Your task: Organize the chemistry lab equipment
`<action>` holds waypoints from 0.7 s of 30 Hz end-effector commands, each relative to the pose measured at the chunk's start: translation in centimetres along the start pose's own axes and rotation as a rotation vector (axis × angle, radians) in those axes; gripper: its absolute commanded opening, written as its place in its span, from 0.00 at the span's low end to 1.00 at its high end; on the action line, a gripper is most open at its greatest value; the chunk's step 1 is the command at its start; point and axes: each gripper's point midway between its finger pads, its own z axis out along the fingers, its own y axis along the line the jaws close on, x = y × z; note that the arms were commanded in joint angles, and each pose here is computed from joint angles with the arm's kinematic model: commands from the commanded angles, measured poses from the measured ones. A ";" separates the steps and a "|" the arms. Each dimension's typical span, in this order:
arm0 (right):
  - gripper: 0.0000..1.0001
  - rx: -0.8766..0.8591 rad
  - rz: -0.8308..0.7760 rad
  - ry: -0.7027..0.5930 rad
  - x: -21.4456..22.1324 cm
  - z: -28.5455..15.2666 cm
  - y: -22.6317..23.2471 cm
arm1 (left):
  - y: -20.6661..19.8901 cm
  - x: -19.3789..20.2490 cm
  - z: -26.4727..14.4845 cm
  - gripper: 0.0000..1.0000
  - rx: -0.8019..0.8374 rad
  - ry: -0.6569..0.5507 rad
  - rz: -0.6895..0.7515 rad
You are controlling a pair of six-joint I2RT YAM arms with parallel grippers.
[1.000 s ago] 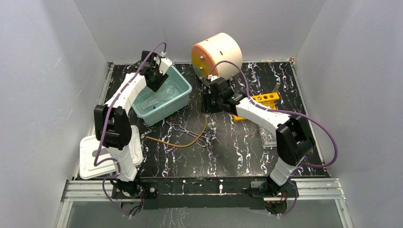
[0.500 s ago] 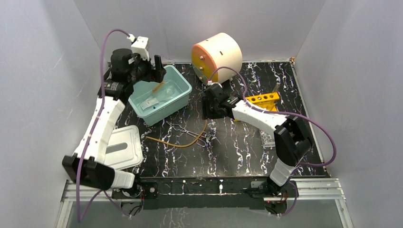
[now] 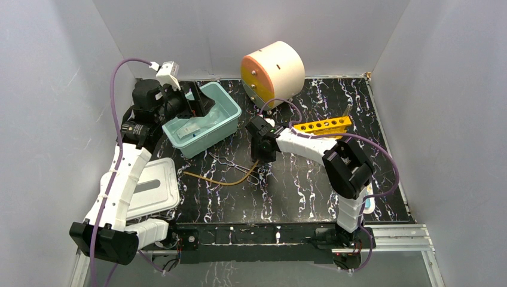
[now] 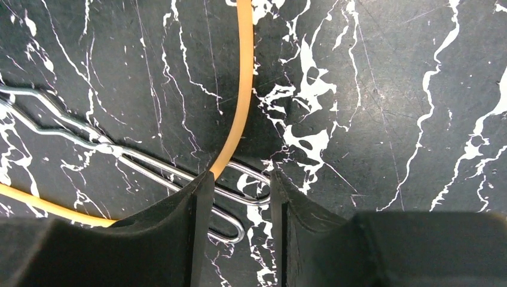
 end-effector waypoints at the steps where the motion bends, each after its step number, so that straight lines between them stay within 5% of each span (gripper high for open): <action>1: 0.46 0.004 0.093 -0.078 -1.6 0.1 0.7 | -1.2 -0.9 -1.0 0.98 0.044 -0.022 -0.002; 21: 0.35 0.068 0.101 -0.024 -1.2 3.2 0.9 | -1.8 -0.7 -0.7 0.98 0.040 -0.010 0.050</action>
